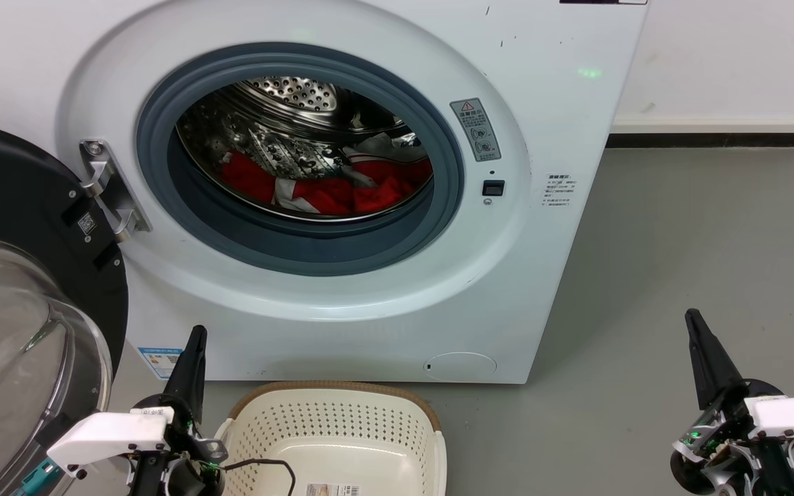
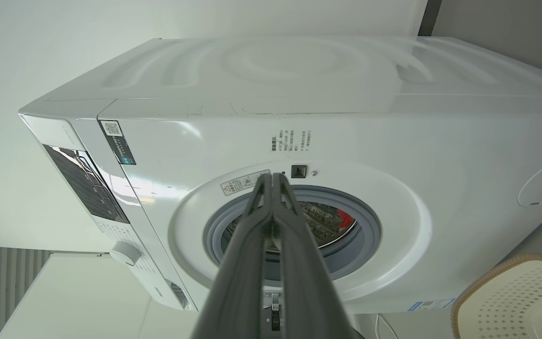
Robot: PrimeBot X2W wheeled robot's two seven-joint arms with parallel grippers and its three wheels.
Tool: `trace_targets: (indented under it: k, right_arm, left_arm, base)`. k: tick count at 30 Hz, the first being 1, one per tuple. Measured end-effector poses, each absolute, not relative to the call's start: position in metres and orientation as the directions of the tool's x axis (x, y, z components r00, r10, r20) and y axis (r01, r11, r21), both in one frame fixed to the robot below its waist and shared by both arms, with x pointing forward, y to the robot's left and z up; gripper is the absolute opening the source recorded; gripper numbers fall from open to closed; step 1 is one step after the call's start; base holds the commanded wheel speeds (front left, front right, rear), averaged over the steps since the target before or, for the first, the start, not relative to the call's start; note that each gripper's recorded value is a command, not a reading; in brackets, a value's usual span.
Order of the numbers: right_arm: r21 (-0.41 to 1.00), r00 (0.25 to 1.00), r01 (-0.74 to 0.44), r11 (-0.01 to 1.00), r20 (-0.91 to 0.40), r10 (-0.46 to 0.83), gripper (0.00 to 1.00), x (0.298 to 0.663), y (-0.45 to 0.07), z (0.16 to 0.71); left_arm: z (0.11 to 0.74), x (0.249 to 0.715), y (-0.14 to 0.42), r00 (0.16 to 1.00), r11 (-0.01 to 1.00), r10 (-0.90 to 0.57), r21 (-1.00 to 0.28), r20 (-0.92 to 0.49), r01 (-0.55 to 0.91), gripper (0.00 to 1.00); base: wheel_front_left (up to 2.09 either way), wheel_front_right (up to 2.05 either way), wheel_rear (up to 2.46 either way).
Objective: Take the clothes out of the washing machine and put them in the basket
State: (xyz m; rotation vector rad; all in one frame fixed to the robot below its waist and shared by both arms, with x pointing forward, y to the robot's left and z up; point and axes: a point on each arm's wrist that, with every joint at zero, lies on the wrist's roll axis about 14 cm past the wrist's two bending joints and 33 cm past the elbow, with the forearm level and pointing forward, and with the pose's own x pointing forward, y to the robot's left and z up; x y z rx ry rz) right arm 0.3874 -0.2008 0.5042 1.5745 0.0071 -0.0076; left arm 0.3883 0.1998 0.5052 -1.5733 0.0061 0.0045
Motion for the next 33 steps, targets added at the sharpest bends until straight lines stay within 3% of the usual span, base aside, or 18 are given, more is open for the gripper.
trace_targets:
  k: [27,28,33]
  right_arm:
    - [1.000,1.000,0.009,-0.004,-0.009,0.000,0.00,0.387,-0.201,0.504]
    - [1.000,1.000,0.009,-0.004,-0.009,0.000,1.00,0.387,-0.201,0.504]
    - [0.997,0.997,0.080,-0.009,-0.080,-0.007,1.00,0.376,-0.202,0.480]
  left_arm:
    - [0.505,0.388,0.200,1.000,-0.003,-0.001,-1.000,-0.007,-0.007,0.00]
    - [0.505,0.388,0.200,1.000,-0.003,-0.001,-1.000,-0.007,-0.007,1.00]
    - [0.481,0.377,0.199,0.997,-0.008,0.001,-0.997,-0.079,-0.079,1.00]
  base:
    - [0.00,0.00,0.00]
    - [0.00,0.00,0.00]
    - [0.00,0.00,0.00]
